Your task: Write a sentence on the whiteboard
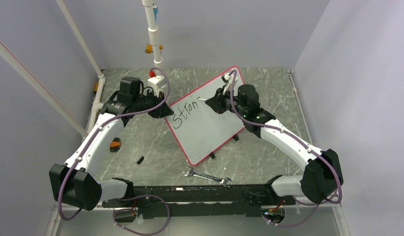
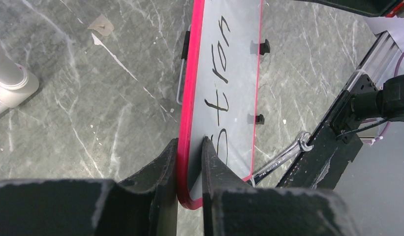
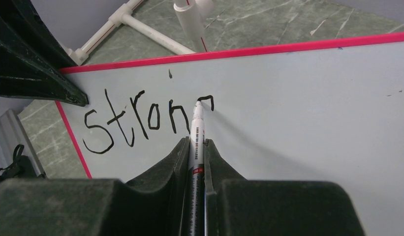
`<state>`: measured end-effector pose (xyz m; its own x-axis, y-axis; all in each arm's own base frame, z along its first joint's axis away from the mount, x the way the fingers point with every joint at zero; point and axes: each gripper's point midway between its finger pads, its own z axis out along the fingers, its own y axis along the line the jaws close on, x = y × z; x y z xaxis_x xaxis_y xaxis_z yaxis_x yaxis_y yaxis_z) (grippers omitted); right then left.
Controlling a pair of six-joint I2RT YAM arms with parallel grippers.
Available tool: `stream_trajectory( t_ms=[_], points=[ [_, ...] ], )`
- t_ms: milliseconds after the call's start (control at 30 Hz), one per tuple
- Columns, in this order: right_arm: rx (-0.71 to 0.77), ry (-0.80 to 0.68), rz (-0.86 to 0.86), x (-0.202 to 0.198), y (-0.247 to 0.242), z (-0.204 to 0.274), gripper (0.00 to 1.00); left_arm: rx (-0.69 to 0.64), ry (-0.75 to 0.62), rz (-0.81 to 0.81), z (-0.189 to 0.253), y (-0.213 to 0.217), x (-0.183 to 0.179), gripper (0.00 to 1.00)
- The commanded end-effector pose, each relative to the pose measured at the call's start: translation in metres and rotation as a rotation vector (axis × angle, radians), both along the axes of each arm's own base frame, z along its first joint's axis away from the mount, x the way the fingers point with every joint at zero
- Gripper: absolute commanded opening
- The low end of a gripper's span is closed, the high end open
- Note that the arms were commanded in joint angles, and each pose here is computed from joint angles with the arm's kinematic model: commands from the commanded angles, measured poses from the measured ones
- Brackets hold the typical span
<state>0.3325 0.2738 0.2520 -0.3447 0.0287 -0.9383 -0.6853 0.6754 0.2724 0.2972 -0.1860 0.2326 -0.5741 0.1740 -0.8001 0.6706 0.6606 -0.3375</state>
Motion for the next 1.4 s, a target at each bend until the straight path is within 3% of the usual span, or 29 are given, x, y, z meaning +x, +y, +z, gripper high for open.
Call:
stream_trajectory(
  t_ms=[0, 700, 1367],
  points=[
    [0.026, -0.015, 0.018, -0.005, 0.002, 0.005, 0.0, 0.132, -0.12, 0.046, 0.0, 0.02, 0.015, 0.0],
    [-0.003, -0.031, -0.093, 0.009, -0.012, 0.009, 0.0, 0.132, -0.118, 0.044, 0.0, 0.02, 0.015, 0.0],
    [0.012, -0.032, -0.077, 0.013, -0.005, 0.015, 0.0, 0.131, -0.122, 0.046, 0.001, 0.02, 0.015, 0.0]
  ],
)
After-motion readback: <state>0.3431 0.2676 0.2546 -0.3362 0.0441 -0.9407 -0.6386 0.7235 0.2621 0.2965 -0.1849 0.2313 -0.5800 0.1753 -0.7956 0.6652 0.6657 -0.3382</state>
